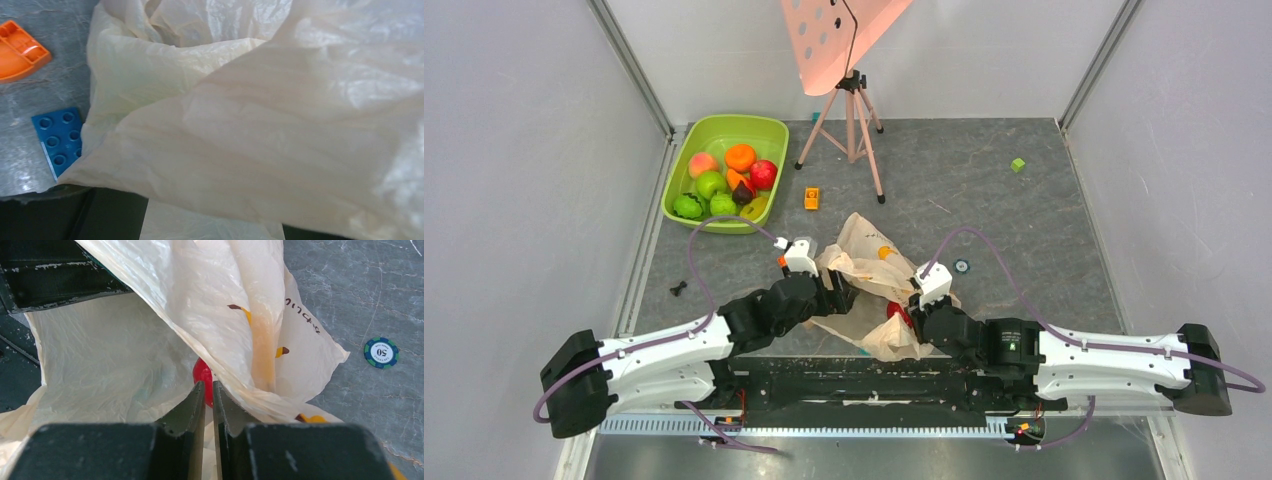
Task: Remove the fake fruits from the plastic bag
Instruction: Adjust the plastic bag at the center of the board.
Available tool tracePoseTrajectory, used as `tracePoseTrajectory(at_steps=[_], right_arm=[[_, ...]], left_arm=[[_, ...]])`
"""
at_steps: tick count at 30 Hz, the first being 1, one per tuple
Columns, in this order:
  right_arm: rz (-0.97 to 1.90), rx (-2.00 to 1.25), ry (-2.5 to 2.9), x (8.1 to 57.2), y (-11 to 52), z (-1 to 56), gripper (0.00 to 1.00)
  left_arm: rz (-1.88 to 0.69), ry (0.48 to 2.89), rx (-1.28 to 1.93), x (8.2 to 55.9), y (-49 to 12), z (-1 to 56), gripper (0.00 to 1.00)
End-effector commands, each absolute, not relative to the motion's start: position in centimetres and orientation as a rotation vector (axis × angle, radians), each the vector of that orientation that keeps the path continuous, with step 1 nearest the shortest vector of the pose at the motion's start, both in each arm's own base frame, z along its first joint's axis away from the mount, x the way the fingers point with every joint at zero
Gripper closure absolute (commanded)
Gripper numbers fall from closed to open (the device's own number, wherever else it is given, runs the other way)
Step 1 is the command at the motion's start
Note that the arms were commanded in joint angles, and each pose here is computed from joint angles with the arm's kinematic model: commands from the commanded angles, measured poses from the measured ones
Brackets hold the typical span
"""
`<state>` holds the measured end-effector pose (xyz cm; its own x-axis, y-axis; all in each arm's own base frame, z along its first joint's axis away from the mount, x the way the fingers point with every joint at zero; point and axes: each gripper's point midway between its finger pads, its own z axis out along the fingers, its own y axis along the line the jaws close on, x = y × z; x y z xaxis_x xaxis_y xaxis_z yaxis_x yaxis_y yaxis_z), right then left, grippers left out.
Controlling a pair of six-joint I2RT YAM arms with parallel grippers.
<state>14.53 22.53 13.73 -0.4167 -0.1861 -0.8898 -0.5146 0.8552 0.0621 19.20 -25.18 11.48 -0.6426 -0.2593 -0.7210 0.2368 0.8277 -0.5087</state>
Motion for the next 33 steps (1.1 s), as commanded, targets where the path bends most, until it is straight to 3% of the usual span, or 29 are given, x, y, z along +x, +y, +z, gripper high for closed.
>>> tracePoseTrajectory(at_steps=[1,9,21,27,33], right_arm=[[0.434,-0.454,1.964,15.0,22.8,14.7,0.86],[0.588,-0.590,1.938,13.3,25.0,13.0,0.86],[0.613,-0.609,1.934,13.0,25.5,12.2,0.89],[0.781,-0.776,1.812,10.7,28.0,13.8,0.88],[0.700,-0.871,1.782,9.9,30.0,15.5,0.82]], left_arm=[[-0.647,2.090,-0.010,20.5,-24.6,13.4,0.10],[-0.603,2.120,0.008,20.9,-25.0,11.5,0.09],[-0.782,2.103,0.060,16.9,-25.2,15.5,0.25],[-0.807,2.162,0.123,14.6,-26.2,12.8,0.32],[-0.831,2.164,0.164,12.7,-27.3,11.6,0.33]])
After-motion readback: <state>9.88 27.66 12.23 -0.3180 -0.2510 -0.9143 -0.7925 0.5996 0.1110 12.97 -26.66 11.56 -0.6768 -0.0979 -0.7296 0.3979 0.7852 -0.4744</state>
